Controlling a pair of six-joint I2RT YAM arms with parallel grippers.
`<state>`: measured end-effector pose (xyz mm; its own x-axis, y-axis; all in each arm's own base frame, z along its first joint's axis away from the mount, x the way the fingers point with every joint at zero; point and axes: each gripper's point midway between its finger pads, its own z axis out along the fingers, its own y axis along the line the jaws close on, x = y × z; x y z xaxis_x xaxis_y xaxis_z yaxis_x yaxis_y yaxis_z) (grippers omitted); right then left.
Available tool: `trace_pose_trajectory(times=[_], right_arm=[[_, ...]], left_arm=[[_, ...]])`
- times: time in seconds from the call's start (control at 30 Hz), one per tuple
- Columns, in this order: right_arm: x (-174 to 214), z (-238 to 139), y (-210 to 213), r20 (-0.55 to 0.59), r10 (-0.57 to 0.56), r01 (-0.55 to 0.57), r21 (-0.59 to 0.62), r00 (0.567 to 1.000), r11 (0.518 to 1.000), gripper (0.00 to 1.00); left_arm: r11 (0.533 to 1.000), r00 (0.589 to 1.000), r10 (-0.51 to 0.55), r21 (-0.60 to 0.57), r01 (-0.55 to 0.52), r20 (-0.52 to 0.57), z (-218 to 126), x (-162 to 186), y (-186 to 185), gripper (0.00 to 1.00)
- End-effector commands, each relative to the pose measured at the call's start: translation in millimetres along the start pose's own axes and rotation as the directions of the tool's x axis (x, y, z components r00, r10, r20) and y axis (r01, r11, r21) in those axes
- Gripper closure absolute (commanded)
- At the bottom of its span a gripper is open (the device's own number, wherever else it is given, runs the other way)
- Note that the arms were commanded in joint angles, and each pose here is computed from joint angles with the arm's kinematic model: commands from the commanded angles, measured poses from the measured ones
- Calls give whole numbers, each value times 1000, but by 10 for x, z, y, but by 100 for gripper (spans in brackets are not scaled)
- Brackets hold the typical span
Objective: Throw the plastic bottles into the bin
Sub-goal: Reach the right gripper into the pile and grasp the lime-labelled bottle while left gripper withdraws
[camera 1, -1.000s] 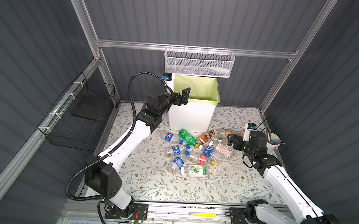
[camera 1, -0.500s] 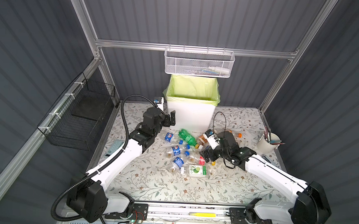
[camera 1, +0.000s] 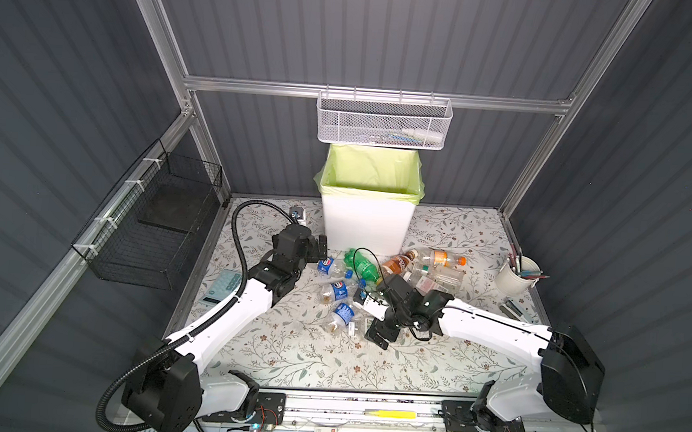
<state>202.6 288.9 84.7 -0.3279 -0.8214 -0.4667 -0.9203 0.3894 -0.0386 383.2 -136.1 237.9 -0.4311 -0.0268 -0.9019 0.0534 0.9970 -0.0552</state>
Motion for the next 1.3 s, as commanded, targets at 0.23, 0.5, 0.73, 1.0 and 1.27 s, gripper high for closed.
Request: trace_pose_trajectory(times=[0.23,0.5,0.73,1.0,1.27], right_arm=[[140,247,-4,-122,-40,39,-7,992,999,6],[251,351,14,-195,-69,68,-15,978,998,15],[297,413,16,-233,-82,80,-16,969,997,28],[284,386,23,-237,-93,91,-19,967,996,43],[9,100,-47,-129,-97,102,30,987,994,48]], left_arm=[[999,1000,-11,-31,10,-22,-37,113,91,0],[999,1000,-11,-38,10,-27,-37,148,111,0],[999,999,-8,-48,7,-33,-53,181,141,0],[998,999,-12,-56,9,-42,-62,230,171,0],[998,999,-13,-61,11,-43,-78,237,185,0]])
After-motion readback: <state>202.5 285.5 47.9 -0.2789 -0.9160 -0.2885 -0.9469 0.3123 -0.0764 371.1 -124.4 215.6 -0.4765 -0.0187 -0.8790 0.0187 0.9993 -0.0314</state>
